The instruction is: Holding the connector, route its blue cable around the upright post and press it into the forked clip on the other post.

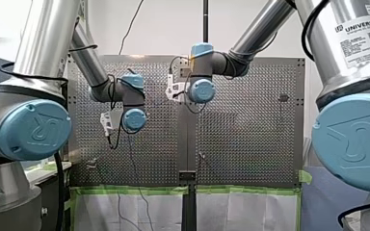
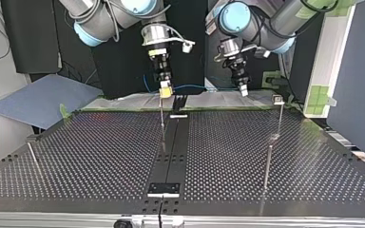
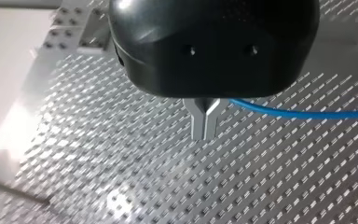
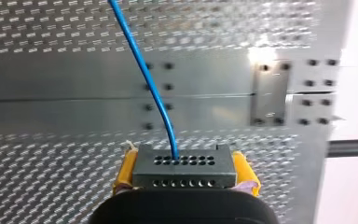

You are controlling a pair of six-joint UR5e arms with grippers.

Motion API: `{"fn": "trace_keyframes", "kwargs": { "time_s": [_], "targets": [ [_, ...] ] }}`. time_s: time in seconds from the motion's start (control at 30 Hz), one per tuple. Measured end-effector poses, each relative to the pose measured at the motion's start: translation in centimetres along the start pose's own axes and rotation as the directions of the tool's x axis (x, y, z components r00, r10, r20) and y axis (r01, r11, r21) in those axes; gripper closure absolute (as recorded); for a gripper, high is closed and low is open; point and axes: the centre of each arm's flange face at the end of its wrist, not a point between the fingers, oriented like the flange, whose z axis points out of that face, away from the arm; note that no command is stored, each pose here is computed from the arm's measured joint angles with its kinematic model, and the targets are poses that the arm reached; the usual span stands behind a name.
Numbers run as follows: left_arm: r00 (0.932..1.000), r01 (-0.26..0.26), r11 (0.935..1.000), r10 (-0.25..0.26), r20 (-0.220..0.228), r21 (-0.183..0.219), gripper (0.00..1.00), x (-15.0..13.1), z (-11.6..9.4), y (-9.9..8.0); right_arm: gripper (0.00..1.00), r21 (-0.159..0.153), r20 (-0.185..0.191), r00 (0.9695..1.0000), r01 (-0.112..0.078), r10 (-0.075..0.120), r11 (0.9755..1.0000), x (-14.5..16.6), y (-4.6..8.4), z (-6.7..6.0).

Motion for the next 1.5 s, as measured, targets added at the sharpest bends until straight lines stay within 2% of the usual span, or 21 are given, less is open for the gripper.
{"fn": "trace_keyframes", "kwargs": {
  "time_s": [0.2,0.33,0.5,0.7,0.83,1.0,1.1,1.2,1.27,1.33,1.43,1.5],
  "targets": [
    [0.9981,0.050,0.9984,-0.049,0.036,-0.028,1.00,-3.3,1.4,-0.5,1.00,0.011,-0.047,0.9988,-0.009,0.010,0.9999,4.5,0.4,0.9],
    [0.9923,0.106,0.9939,-0.104,0.068,-0.029,1.00,-6.0,2.3,-1.2,1.00,0.017,-0.082,0.9966,-0.012,0.014,0.9998,7.8,0.8,1.2],
    [0.9817,0.161,0.9865,-0.157,0.108,-0.029,1.00,-9.5,3.5,-1.9,1.00,0.025,-0.108,0.9941,-0.013,0.015,0.9996,11.1,1.3,1.8],
    [0.9680,0.208,0.9777,-0.201,0.151,-0.032,1.00,-13.3,4.5,-2.2,1.00,0.034,-0.111,0.9937,-0.008,0.012,0.9994,13.3,1.9,2.8],
    [0.9580,0.233,0.9719,-0.223,0.180,-0.035,1.00,-15.9,5.2,-2.3,1.00,0.054,-0.121,0.9925,-0.007,0.013,0.9985,14.7,2.0,3.5],
    [0.9461,0.252,0.9669,-0.238,0.220,-0.039,1.00,-19.6,5.8,-2.2,1.00,0.074,-0.150,0.9884,-0.011,0.022,0.9972,16.8,2.1,4.4],
    [0.9388,0.262,0.9642,-0.245,0.243,-0.042,1.00,-21.8,6.1,-2.1,1.00,0.081,-0.170,0.9850,-0.015,0.028,0.9966,18.0,2.3,5.0],
    [0.9311,0.272,0.9614,-0.251,0.264,-0.044,1.00,-23.8,6.3,-1.9,1.00,0.084,-0.181,0.9830,-0.017,0.032,0.9963,18.7,2.5,5.5],
    [0.9260,0.277,0.9596,-0.253,0.280,-0.048,1.00,-25.2,6.5,-1.6,1.00,0.083,-0.178,0.9835,-0.017,0.032,0.9964,18.8,2.7,6.0],
    [0.9205,0.284,0.9576,-0.257,0.294,-0.050,1.00,-26.4,6.6,-1.4,1.00,0.081,-0.168,0.9854,-0.015,0.029,0.9966,18.4,2.8,6.6],
    [0.9081,0.299,0.9531,-0.271,0.320,-0.044,1.00,-28.7,7.0,-0.9,1.00,0.082,-0.154,0.9878,-0.013,0.025,0.9965,17.6,2.9,7.3],
    [0.8965,0.315,0.9484,-0.286,0.338,-0.033,1.00,-30.4,7.2,-0.5,1.00,0.085,-0.149,0.9885,-0.011,0.024,0.9963,17.1,3.0,7.7]
  ]
}}
